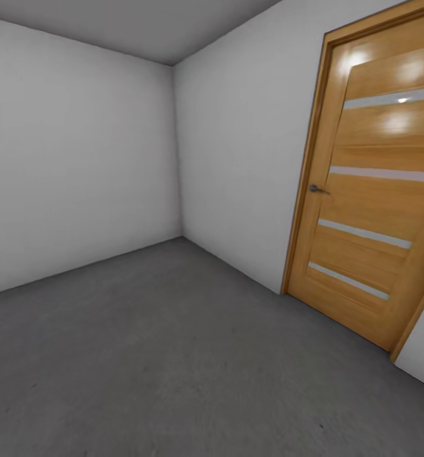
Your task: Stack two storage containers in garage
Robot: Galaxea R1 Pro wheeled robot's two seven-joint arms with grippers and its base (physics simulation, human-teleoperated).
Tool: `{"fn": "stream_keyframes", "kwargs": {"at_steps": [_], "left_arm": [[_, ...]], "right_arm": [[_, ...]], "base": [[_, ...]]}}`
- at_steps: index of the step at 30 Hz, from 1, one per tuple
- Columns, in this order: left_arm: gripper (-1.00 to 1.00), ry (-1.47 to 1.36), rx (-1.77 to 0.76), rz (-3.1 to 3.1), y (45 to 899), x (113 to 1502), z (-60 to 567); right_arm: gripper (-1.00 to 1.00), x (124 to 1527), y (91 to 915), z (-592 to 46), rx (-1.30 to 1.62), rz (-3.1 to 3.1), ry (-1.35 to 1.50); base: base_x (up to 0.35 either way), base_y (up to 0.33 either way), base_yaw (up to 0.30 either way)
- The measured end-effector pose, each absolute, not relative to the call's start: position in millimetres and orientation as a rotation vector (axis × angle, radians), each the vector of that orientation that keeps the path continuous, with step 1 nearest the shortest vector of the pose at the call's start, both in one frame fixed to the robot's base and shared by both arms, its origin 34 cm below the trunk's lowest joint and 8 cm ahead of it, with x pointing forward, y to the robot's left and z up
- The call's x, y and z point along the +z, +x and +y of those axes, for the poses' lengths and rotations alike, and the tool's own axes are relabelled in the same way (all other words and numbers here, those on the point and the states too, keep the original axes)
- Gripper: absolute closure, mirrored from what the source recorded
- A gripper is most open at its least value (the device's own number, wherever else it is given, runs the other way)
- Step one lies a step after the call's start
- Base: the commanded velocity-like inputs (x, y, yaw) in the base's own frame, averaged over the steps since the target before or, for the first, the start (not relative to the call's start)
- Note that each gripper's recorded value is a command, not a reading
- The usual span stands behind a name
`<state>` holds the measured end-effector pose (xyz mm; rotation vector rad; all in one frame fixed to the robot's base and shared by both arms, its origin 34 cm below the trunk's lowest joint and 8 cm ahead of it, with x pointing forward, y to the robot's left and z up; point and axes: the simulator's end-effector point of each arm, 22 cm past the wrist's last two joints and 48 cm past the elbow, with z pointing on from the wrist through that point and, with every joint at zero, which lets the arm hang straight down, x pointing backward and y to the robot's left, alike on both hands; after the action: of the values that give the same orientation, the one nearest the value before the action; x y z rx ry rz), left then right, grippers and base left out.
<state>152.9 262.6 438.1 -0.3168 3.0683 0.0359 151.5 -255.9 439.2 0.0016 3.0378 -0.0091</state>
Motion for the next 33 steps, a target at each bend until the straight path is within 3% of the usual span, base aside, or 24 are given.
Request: {"fn": "stream_keyframes", "kwargs": {"at_steps": [33], "left_arm": [[-1.00, -0.290, 0.033, 3.069, 153.1, 438.1, 261.1]], "right_arm": [[-1.00, 439.2, 151.5, -254.8, -0.007, 3.038, 0.009]], "base": [[0.322, 0.000, 0.000]]}}
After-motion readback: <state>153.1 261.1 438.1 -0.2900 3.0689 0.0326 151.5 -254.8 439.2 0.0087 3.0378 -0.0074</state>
